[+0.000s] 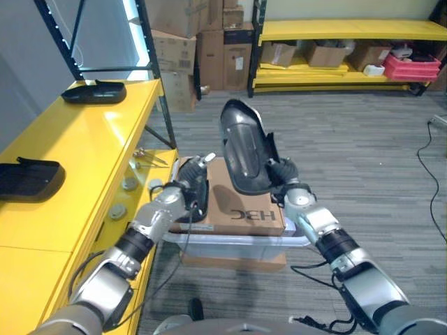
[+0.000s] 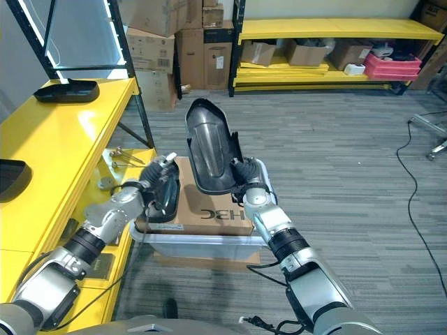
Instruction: Move parts from the plastic box to the shelf.
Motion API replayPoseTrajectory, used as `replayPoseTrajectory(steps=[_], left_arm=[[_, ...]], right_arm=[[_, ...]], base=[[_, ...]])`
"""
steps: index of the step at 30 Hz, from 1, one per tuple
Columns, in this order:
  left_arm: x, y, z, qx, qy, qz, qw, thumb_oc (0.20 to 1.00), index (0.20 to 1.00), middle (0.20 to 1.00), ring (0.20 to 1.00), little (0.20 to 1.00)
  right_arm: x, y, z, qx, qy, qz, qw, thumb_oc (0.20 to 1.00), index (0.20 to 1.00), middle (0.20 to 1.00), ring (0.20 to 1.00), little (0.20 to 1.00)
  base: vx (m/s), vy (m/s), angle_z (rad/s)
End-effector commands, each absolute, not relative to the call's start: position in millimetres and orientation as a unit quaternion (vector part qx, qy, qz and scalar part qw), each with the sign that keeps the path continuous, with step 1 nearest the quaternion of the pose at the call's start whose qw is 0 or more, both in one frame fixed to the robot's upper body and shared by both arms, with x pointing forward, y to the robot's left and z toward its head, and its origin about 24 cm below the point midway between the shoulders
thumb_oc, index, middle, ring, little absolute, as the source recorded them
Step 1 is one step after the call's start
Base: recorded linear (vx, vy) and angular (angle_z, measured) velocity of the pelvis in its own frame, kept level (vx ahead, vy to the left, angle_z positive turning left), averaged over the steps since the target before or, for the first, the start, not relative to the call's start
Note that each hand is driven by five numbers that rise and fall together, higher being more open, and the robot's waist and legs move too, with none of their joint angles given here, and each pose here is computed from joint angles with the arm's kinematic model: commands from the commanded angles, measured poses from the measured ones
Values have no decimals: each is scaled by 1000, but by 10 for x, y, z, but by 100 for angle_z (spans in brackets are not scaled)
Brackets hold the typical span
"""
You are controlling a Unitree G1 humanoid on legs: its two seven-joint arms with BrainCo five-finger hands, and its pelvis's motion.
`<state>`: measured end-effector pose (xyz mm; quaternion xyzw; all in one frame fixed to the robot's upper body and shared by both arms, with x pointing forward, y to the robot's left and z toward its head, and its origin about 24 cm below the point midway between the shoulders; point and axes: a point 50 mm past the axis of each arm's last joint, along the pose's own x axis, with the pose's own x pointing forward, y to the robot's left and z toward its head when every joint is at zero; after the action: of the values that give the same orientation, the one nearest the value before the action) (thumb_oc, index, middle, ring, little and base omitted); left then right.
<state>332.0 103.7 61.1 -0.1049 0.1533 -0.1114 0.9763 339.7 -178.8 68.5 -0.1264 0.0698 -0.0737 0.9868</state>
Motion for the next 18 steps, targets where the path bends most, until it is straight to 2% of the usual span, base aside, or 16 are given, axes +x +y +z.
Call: replayPoseTrajectory(steps=[1,11,18], left_arm=[[3485,896,835,-92,102,-140,981,1000,1000,1000,1000,1000],[3360,502,708,-124,143,-196,962,1000,1000,1000,1000,1000],[3310,300,764,-146,132,-231,953,1000,1000,1000,1000,1000]], right_arm=[[3520,-1817,1121,-98,-20,-85,991,200,200,200,200,200],[3549,-1608,988,-93,-2,-58,994,200,200,200,200,200],[3551,-1481,872,-96,19,-44,994,200,200,200,200,200]], base=[[-6,-9,9],[-2,-5,2],[0,0,0]])
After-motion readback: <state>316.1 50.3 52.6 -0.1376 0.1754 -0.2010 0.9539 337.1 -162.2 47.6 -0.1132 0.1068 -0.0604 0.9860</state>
